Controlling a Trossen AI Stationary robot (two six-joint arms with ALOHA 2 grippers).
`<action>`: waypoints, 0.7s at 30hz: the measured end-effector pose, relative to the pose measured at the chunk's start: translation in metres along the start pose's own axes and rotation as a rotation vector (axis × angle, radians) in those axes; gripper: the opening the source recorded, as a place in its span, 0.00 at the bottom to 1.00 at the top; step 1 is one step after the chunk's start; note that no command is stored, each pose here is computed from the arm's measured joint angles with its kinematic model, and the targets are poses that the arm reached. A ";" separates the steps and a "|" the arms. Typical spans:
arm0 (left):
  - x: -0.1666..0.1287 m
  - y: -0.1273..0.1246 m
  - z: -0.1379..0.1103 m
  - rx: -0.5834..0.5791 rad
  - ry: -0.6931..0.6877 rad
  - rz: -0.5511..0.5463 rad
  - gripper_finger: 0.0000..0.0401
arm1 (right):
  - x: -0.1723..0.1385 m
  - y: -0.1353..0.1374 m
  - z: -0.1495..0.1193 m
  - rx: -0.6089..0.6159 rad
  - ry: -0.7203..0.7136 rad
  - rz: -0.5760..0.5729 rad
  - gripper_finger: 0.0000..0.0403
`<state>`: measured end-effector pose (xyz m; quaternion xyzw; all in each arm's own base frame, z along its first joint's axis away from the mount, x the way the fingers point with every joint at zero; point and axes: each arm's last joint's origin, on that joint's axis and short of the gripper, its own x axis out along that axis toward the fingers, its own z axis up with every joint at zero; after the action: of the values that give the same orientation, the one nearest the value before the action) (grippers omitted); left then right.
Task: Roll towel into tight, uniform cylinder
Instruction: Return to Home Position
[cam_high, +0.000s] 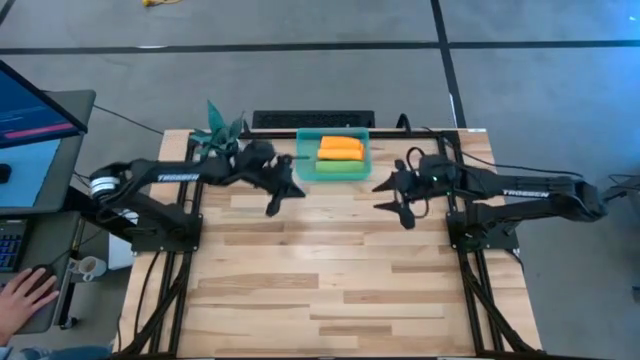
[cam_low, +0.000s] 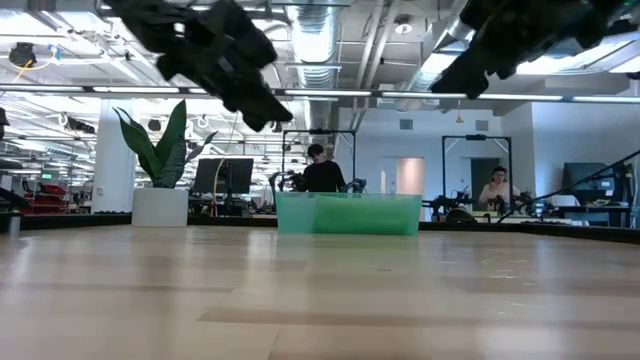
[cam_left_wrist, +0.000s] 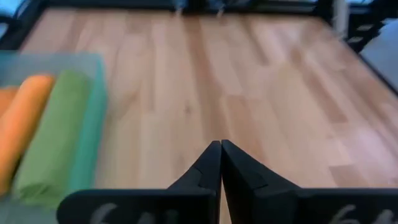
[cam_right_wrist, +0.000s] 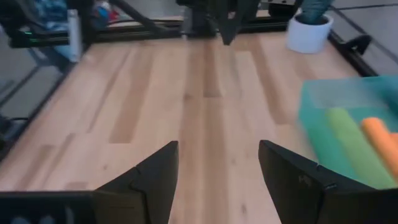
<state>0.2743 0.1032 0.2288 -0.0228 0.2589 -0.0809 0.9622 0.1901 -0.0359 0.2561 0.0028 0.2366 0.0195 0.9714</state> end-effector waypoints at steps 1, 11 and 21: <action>-0.001 -0.009 -0.003 0.011 -0.027 -0.005 0.00 | -0.001 0.004 -0.001 -0.002 -0.017 0.016 0.60; -0.018 -0.086 -0.054 0.005 -0.229 -0.009 0.00 | -0.011 0.027 -0.013 0.047 -0.060 0.114 0.60; -0.048 -0.131 -0.090 -0.041 -0.346 0.026 0.00 | -0.029 0.046 0.002 0.013 -0.256 0.215 0.60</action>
<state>0.1691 -0.0183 0.1865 -0.0524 0.0912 -0.0580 0.9928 0.1639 0.0093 0.2716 0.0367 0.1096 0.1214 0.9859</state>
